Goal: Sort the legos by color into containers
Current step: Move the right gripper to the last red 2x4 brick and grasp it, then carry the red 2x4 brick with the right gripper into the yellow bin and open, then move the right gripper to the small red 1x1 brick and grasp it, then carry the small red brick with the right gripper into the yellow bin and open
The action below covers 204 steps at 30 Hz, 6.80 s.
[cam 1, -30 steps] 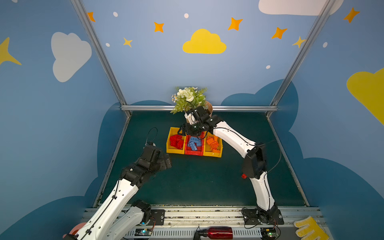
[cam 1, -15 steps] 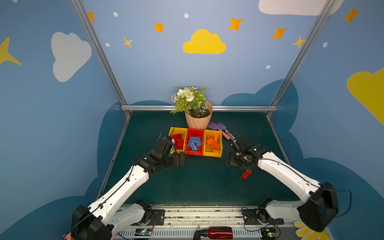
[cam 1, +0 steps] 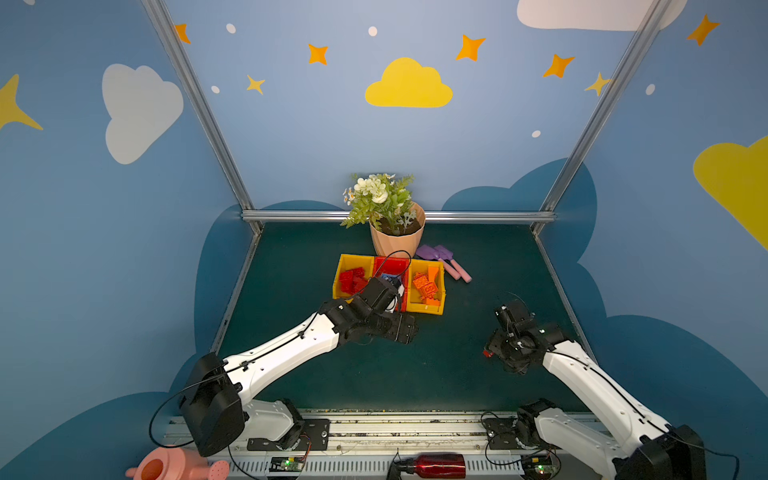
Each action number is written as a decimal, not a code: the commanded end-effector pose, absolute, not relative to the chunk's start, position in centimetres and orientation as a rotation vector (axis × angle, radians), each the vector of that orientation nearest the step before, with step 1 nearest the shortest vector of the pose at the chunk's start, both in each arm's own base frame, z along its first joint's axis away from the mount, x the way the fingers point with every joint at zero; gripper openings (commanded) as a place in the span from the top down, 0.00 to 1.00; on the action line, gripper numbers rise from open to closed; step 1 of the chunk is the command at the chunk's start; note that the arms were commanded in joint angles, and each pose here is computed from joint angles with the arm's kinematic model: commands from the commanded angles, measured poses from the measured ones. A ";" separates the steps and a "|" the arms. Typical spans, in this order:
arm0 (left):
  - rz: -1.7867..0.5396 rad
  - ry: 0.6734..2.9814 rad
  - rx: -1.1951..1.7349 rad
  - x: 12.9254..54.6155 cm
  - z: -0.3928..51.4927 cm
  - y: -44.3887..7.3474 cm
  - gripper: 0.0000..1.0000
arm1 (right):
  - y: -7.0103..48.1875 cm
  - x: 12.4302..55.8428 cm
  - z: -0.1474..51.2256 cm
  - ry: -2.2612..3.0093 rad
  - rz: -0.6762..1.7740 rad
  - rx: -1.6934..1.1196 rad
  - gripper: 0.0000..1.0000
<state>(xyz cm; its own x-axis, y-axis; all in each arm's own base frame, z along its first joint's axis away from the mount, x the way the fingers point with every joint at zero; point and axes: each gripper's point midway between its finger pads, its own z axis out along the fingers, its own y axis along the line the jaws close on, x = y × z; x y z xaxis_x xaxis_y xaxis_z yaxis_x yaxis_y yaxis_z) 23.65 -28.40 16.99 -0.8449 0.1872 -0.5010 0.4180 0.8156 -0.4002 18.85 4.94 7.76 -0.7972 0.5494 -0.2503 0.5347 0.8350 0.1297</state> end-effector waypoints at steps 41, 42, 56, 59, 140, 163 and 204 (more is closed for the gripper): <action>-0.396 2.491 -0.202 29.2 18.8 -11.4 0.00 | 24.5 32.0 18.0 2.688 0.833 0.166 0.83; -0.392 2.489 -0.215 29.2 18.9 -11.1 0.00 | 26.0 32.9 18.7 2.679 0.854 0.126 0.83; -0.290 2.434 -0.468 27.3 19.5 -4.5 0.00 | 43.6 39.9 19.9 2.542 1.170 -0.429 0.82; -0.284 2.421 -0.493 27.0 19.8 -4.0 0.00 | 45.8 40.5 18.7 2.517 1.168 -0.527 0.81; -0.693 2.563 0.530 26.0 17.7 -33.9 0.00 | -5.6 26.6 7.3 2.618 0.334 1.205 0.23; -0.727 2.616 0.462 30.1 16.4 -33.4 0.00 | -6.2 29.4 4.3 2.716 0.324 1.250 0.41; -0.551 2.643 0.173 30.0 16.1 -24.6 0.00 | 7.7 32.0 11.7 2.807 0.493 0.749 0.75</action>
